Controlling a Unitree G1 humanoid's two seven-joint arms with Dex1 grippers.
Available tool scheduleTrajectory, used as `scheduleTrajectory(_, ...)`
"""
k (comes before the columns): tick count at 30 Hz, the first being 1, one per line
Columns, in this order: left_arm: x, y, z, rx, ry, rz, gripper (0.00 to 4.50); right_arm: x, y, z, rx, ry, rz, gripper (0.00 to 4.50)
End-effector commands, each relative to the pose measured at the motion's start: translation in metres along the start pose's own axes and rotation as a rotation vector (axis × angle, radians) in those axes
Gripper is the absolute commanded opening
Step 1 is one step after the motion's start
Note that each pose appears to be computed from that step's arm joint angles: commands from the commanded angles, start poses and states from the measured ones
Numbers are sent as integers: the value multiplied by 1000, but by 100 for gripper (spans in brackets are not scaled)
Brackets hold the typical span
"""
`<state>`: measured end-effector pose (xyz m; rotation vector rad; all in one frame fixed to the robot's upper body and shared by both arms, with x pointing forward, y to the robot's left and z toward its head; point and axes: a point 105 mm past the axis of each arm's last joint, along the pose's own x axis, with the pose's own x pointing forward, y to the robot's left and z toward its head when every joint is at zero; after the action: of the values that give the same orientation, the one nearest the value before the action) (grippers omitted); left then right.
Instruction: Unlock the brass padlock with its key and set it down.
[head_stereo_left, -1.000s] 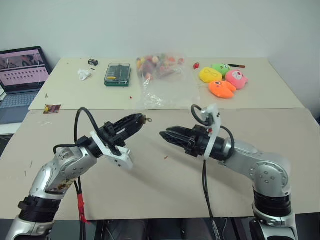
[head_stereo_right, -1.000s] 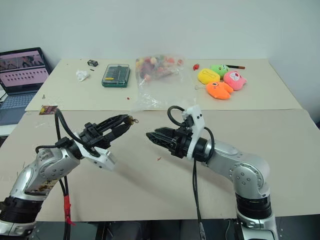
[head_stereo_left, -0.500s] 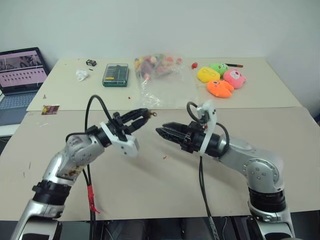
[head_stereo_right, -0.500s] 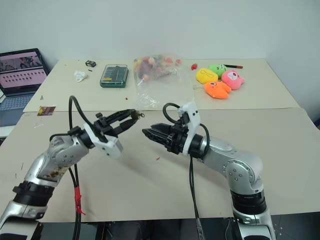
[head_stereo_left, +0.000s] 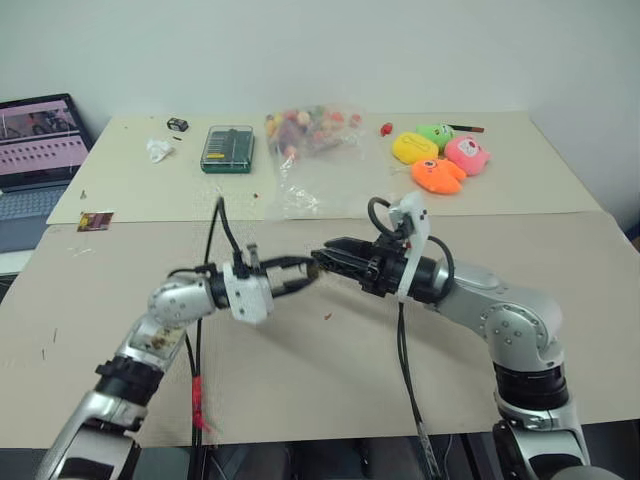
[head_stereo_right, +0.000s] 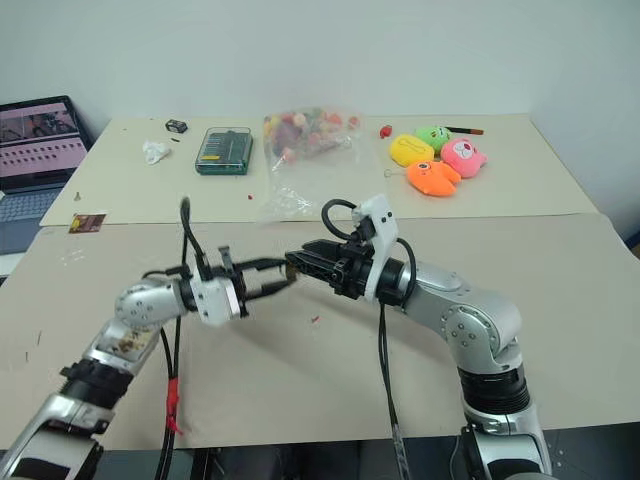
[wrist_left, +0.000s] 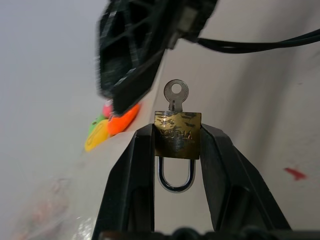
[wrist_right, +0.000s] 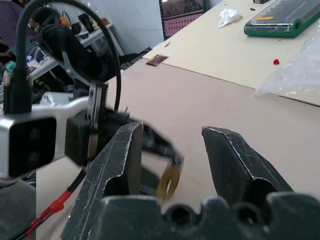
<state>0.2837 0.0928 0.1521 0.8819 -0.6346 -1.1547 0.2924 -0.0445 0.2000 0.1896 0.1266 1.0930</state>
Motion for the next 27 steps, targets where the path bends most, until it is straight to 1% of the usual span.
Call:
scheduleTrajectory(1,-5,9,14,119,-42,35,80,-1,5,10,-38,-39,17,241)
scheduleTrajectory(6,-17,12,2,180,5,63,80,-5,4,4,-27,-19,1,241)
scheduleTrajectory(11,-25,27,-7,271,52,112,80,-9,3,6,-20,-11,-1,241)
scheduleTrajectory(14,-24,29,-6,305,48,121,80,-9,4,6,-17,-6,4,241)
scheduleTrajectory(17,-21,34,3,442,36,127,80,-9,7,-1,2,25,24,241)
scheduleTrajectory(18,-20,37,6,458,26,139,80,-9,8,-2,4,31,27,241)
scheduleTrajectory(27,-14,46,15,508,30,180,80,-7,9,-5,17,39,30,241)
